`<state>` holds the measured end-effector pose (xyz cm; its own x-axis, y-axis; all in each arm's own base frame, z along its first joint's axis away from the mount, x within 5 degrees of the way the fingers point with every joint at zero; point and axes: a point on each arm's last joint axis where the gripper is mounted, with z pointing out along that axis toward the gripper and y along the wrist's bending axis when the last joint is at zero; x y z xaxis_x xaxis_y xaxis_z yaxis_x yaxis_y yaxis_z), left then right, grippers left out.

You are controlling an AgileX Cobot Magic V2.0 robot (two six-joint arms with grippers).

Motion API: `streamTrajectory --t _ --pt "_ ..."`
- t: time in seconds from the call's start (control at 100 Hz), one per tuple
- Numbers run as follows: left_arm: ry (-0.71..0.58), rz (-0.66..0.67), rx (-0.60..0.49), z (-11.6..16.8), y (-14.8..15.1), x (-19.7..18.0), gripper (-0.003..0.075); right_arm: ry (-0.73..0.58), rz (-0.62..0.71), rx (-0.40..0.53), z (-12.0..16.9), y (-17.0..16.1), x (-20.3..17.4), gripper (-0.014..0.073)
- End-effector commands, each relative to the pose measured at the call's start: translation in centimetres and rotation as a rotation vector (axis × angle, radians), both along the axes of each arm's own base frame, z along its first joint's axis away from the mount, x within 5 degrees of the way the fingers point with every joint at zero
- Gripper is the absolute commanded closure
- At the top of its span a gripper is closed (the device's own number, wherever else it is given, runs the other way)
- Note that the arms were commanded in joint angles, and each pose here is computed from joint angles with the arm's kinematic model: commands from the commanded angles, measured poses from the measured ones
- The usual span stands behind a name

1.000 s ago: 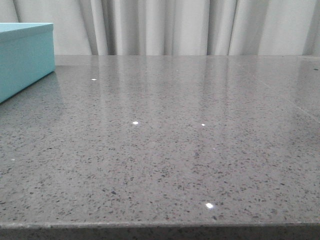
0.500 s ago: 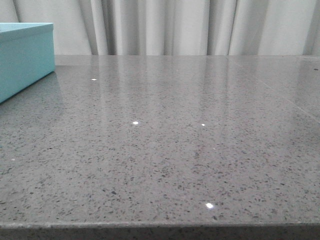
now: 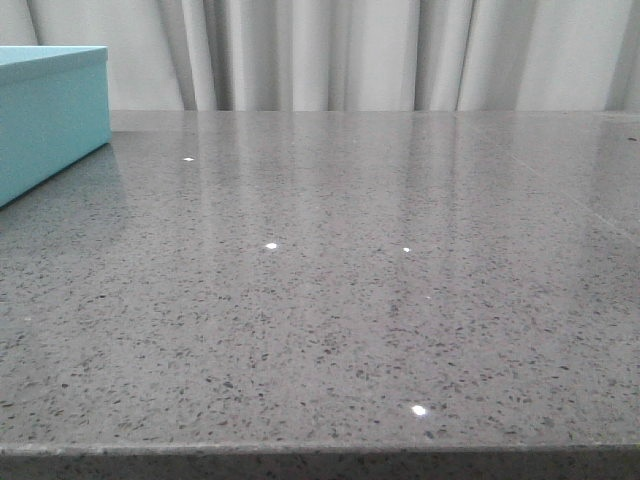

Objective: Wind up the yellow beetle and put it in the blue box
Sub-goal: 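Lower the car into the blue box and open the left gripper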

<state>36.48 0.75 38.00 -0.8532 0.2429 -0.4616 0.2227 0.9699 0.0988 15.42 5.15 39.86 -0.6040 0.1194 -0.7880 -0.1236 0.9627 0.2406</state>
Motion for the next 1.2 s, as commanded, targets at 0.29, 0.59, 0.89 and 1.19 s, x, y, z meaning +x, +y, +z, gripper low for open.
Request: streamTrajectory --t 0.29,0.59,0.89,1.19 --pt "-0.311 -0.017 -0.083 9.7 -0.9 -8.6 0.0551 -0.215 0.007 -0.034 2.1 -1.1 -2.0 0.0106" --pt "-0.465 -0.027 -0.118 11.2 -1.5 -16.1 0.0739 -0.268 0.003 -0.032 0.5 -2.3 -5.1 0.0538" --pt "-0.61 -0.009 -0.177 6.7 -1.9 -23.0 0.0739 -0.35 0.003 -0.016 -1.6 -3.3 -7.7 0.0663" --pt "-0.754 0.033 -0.233 -0.4 -2.0 -27.6 0.0739 -0.443 0.005 -0.015 -3.7 -3.8 -9.2 0.0663"
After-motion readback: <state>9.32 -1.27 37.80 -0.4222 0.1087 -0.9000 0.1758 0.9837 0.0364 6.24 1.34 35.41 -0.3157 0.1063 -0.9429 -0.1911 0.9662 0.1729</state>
